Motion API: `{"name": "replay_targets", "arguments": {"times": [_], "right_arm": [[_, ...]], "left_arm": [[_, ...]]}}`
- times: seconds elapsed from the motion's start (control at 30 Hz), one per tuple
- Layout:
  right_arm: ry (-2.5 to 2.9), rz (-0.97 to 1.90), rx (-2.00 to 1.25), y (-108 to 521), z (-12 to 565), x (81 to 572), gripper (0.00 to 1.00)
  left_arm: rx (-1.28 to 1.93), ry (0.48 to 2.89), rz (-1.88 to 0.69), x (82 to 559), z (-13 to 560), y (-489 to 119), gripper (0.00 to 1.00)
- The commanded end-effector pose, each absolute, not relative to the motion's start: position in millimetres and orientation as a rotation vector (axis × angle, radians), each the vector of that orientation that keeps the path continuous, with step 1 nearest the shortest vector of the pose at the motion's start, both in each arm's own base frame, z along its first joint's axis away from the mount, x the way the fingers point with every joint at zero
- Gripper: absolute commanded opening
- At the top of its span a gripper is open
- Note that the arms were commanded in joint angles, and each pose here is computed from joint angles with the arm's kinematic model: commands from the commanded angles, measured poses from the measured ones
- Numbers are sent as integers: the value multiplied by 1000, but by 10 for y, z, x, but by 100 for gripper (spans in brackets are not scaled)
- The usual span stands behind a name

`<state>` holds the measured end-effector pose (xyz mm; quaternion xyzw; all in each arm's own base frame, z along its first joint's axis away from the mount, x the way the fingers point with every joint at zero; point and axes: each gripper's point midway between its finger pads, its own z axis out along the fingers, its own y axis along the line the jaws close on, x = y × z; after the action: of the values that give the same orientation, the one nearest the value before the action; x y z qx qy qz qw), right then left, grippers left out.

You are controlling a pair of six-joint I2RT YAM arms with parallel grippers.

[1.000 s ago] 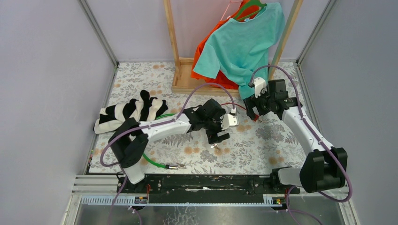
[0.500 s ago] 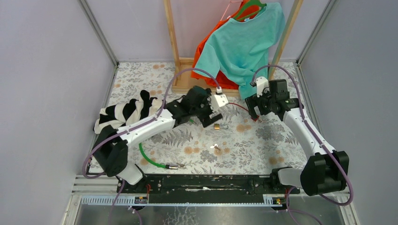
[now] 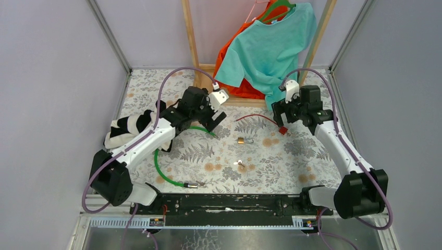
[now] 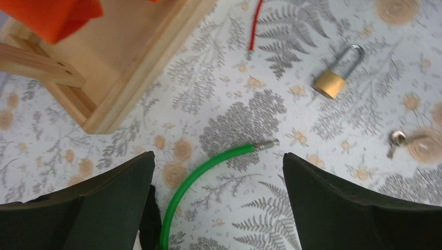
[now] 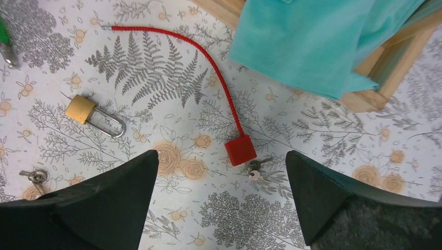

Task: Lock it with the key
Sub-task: Pick up the lock from the center of the board.

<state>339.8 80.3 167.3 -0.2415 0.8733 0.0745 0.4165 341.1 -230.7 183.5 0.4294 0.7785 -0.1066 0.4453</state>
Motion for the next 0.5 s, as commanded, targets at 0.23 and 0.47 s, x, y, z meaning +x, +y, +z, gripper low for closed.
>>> {"name": "replay_targets", "arguments": {"times": [0.23, 0.47], "right_arm": [[2347, 198, -635, 791, 1069, 3536, 99], [2412, 135, -942, 647, 663, 3481, 96]], "left_arm": [[1214, 1973, -462, 2977, 1589, -2320, 100], [1222, 1965, -489, 2953, 1583, -2353, 100]]}}
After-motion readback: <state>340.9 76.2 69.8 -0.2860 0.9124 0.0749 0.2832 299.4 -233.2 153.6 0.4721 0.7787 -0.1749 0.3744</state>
